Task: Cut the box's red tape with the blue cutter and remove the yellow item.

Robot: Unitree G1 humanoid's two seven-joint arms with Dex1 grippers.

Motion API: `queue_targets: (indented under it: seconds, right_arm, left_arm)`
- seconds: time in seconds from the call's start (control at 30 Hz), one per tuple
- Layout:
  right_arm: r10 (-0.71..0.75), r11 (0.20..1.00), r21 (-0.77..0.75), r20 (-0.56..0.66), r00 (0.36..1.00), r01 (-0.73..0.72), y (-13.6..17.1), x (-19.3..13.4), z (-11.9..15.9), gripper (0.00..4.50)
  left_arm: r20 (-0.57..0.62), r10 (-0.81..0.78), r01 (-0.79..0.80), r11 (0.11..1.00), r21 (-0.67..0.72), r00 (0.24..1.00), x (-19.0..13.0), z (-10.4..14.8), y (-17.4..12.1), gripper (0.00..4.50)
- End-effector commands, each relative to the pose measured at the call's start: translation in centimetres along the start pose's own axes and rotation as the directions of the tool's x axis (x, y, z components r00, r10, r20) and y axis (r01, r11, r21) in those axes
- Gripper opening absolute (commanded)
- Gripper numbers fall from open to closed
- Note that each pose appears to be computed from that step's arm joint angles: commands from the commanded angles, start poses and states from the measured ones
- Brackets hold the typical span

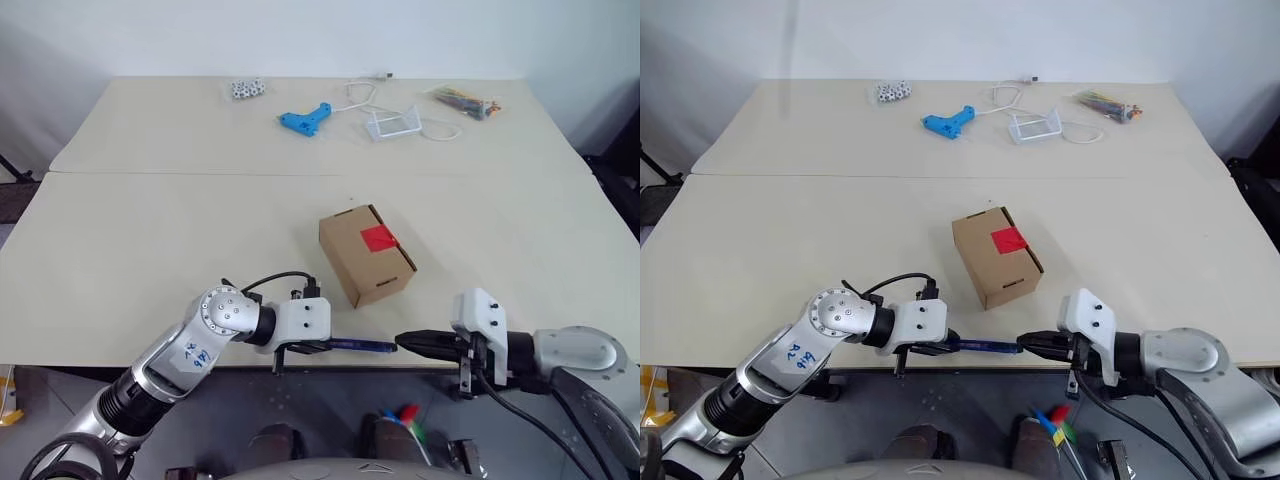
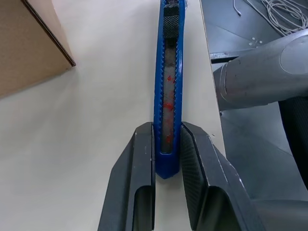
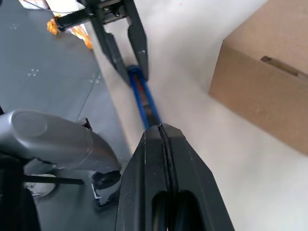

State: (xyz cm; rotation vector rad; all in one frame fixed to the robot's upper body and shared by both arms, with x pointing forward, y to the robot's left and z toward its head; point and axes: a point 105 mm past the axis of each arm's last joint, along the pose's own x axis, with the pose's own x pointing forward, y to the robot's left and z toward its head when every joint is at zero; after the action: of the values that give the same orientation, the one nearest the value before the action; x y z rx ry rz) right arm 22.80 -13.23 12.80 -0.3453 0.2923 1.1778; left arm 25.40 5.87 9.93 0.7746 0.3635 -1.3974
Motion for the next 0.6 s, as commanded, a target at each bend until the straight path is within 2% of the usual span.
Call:
queue_targets:
  seconds: [0.03,0.13,0.6]
  right_arm:
    - [-0.001,1.0,-0.029,-0.024,1.0,0.0,-0.4,1.2,-0.4,0.0]
    - [0.011,0.999,-0.045,-0.057,0.998,-0.014,-0.6,1.8,-1.0,0.0]
    - [0.065,0.998,-0.019,-0.063,0.996,-0.066,0.5,3.6,-2.6,0.0]
  left_arm:
    - [-0.084,-0.014,0.01,0.999,-0.05,0.996,0.7,-1.9,-0.5,0.42]
    - [-0.096,-0.004,0.0,0.999,-0.04,0.995,0.7,-1.8,-0.4,0.42]
    - [-0.102,0.001,-0.005,0.999,-0.044,0.995,0.9,-1.7,-0.5,0.42]
